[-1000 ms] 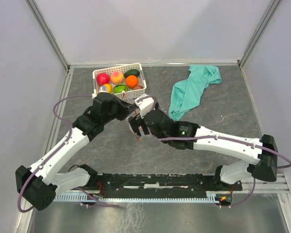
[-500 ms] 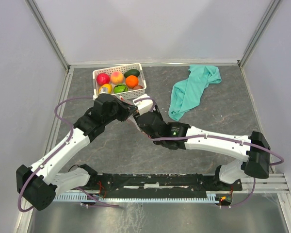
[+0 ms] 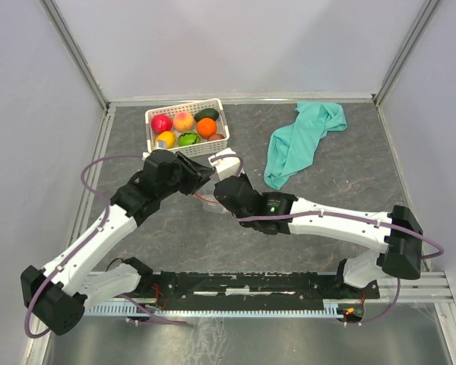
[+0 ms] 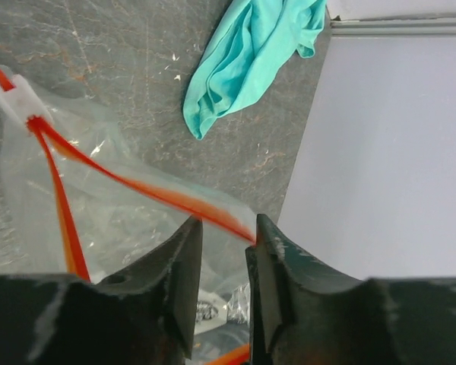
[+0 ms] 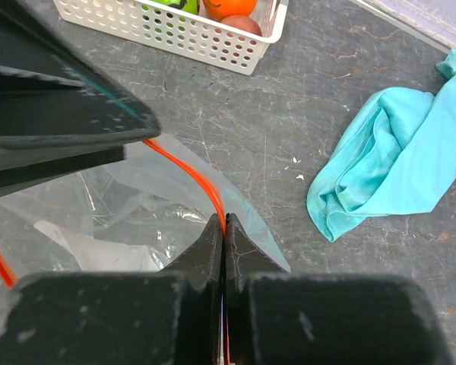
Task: Place the food in the zip-top bag and seal the zipper
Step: Open the zipper of the food storage bag.
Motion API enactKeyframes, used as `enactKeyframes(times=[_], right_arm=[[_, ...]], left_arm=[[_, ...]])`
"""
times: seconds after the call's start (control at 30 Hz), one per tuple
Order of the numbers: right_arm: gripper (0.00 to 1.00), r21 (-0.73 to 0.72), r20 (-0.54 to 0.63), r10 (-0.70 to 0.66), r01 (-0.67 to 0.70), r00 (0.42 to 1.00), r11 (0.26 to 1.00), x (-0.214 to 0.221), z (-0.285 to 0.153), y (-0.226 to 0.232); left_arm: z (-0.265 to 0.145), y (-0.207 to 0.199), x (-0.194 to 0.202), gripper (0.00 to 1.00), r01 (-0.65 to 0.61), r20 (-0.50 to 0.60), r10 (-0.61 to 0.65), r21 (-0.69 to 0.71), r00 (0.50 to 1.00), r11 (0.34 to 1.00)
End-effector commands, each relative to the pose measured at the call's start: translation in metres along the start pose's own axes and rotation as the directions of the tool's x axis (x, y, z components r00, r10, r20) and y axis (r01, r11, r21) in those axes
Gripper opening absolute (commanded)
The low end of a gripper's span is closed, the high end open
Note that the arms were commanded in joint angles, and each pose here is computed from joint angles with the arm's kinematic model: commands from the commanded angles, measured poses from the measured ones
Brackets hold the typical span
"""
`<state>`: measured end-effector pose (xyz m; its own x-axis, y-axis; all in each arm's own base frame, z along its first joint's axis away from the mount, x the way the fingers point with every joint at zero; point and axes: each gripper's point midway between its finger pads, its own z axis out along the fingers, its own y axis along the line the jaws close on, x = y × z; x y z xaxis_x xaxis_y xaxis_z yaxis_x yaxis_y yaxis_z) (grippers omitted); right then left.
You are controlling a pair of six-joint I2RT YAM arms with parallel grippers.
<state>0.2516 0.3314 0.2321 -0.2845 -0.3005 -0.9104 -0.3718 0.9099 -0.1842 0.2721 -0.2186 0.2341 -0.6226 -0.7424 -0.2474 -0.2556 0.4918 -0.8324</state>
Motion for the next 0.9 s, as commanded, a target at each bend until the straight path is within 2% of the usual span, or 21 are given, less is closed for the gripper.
enactKeyframes(times=[0.0,0.27,0.37,0.73,0.87], right_arm=[[0.02,0.034,0.011,0.018,-0.018,1.0,0.999,0.002,0.002,-0.003],[0.02,0.024,0.02,0.029,-0.03,0.999,0.999,0.005,0.004,0.0],[0.02,0.02,0.032,0.028,-0.028,0.999,0.999,0.004,0.005,0.001],[0.02,-0.042,0.059,0.004,-0.001,0.998,0.999,0.002,0.004,0.013],[0.02,-0.067,0.063,-0.009,0.014,0.998,0.998,0.004,0.004,0.021]], left_arm=[[-0.036,-0.015,-0.004,0.46,-0.088,0.007,0.088,0.044,0.996,0.995],[-0.07,0.012,-0.001,0.62,-0.099,0.006,0.099,-0.017,0.995,0.995],[-0.065,0.029,0.006,0.63,-0.088,-0.02,0.087,-0.057,0.996,0.994],[-0.032,0.053,0.025,0.63,-0.106,-0.112,0.093,-0.113,0.989,0.988],[-0.025,0.058,0.029,0.58,-0.11,-0.129,0.094,-0.123,0.987,0.986]])
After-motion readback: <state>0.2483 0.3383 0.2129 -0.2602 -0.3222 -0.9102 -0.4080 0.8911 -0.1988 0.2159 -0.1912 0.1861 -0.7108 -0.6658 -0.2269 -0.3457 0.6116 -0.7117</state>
